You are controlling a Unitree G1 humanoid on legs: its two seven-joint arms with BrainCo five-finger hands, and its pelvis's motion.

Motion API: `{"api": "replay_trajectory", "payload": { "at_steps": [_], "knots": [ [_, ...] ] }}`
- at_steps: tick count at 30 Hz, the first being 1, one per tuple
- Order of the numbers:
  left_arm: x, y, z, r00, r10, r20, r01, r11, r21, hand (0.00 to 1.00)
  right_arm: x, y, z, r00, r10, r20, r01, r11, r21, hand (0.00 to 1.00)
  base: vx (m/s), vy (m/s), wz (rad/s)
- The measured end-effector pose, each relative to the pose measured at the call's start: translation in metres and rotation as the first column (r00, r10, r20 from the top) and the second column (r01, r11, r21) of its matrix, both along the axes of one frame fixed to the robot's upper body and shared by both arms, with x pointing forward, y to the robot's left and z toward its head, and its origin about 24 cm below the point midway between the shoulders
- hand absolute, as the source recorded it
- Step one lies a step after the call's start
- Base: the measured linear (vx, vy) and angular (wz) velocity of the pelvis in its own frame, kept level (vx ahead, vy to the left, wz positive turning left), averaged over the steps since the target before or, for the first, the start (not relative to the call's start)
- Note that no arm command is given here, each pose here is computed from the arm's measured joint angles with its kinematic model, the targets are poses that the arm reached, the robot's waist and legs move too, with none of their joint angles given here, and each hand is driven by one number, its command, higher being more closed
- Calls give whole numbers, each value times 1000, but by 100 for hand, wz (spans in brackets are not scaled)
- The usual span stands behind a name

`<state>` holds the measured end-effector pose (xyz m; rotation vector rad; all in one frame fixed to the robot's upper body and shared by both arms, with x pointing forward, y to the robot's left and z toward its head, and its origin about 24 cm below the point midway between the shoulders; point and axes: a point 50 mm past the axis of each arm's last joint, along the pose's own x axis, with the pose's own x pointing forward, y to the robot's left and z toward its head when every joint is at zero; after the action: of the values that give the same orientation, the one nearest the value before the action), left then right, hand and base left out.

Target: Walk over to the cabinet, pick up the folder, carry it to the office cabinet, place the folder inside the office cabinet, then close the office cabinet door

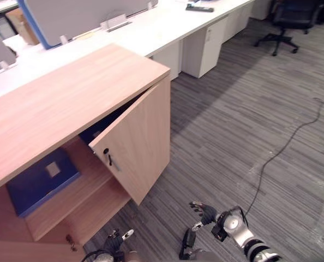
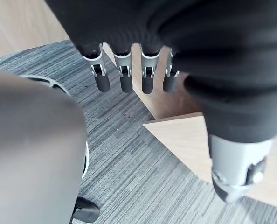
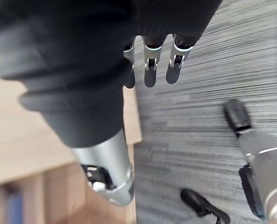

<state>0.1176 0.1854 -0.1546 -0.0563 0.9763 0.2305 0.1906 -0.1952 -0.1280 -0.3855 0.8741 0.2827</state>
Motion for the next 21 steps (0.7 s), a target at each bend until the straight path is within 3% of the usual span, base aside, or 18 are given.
{"api": "replay_trajectory", "payload": {
  "at_steps": [3, 6, 14, 21],
  "knots": [
    [0, -1, 0, 1000, 7, -1, -7, 1000, 1, 0, -45, -23, -19, 920, -381, -93, 380, 925, -30, 0, 27, -32, 75],
    [-4, -6, -2, 1000, -8, -15, 8, 1000, -1, 0, -85, -37, -29, 833, -532, -153, 524, 847, -93, 0, 106, -8, 81],
    [-15, -6, -5, 999, -12, -42, 11, 1000, -5, 0, -116, -41, -34, 721, -666, -191, 663, 744, -87, 0, 136, 108, 43],
    [-19, -5, -6, 998, -36, -52, 35, 999, -8, 0, -110, -36, -34, 709, -679, -190, 682, 729, -59, 0, 115, 120, 30]
  ]
}}
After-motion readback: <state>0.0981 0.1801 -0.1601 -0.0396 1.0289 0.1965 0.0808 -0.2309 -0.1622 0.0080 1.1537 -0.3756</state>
